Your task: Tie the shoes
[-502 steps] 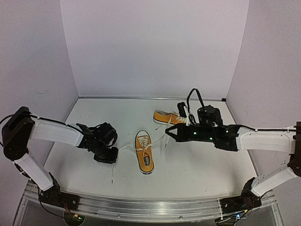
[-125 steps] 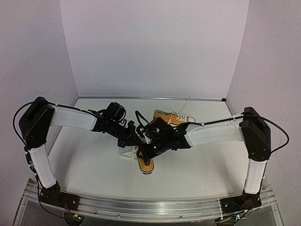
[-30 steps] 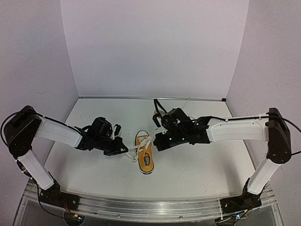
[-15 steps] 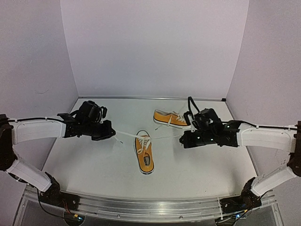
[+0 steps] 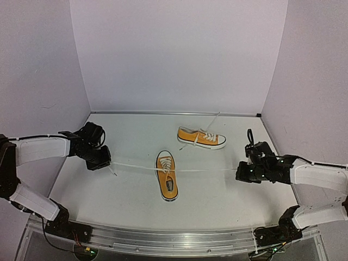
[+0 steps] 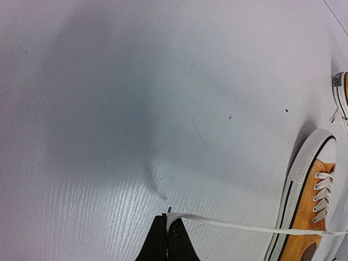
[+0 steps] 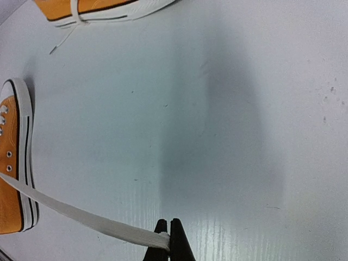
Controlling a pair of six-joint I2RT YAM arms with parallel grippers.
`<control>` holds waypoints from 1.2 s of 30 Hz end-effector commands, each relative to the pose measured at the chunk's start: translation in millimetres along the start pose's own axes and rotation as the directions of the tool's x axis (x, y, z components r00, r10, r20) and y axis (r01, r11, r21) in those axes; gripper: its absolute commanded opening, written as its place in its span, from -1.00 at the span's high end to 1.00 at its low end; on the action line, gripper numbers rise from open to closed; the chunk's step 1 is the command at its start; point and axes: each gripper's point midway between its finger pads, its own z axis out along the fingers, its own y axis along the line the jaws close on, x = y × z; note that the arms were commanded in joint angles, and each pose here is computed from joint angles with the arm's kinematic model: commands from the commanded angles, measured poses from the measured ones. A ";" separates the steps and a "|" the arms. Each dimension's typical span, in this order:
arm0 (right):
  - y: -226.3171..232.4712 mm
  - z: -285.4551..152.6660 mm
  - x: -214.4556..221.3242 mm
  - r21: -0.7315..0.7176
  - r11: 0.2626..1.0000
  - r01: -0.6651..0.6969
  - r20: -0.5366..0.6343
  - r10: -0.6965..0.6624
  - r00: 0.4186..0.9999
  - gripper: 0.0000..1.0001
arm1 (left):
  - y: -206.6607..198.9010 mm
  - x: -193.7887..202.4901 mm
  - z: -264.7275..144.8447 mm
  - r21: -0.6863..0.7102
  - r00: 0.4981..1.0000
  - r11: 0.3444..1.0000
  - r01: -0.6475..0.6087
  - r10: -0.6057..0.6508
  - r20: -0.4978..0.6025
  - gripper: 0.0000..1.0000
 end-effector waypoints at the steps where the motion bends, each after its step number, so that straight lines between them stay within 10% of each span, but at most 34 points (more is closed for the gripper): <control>1: -32.0 -19.9 -24.8 0.082 0.985 -0.155 0.137 0.143 0.980 1.00 | 15.0 -4.7 -3.2 -0.030 0.999 0.999 0.035 -0.035 0.012 1.00; 25: -33.8 32.2 1.2 0.082 0.982 -0.172 -0.027 0.175 0.984 0.99 | 11.6 23.0 22.8 0.054 0.986 0.998 -0.045 0.053 -0.160 1.00; 28: -23.3 35.1 -1.4 0.040 0.987 -0.158 -0.044 0.160 0.986 0.59 | 8.5 25.2 21.9 0.074 0.984 0.996 -0.046 0.058 -0.171 0.66; 32: -7.3 24.4 -17.2 -0.031 0.992 -0.122 -0.011 0.122 0.992 -0.45 | -5.7 16.9 5.6 0.146 0.987 0.986 -0.080 0.098 -0.126 -0.15; 36: 13.9 16.6 -30.0 -0.119 0.992 -0.046 0.002 0.047 0.999 -0.77 | -23.9 6.1 -11.7 0.219 0.982 0.964 -0.149 0.169 -0.077 -0.65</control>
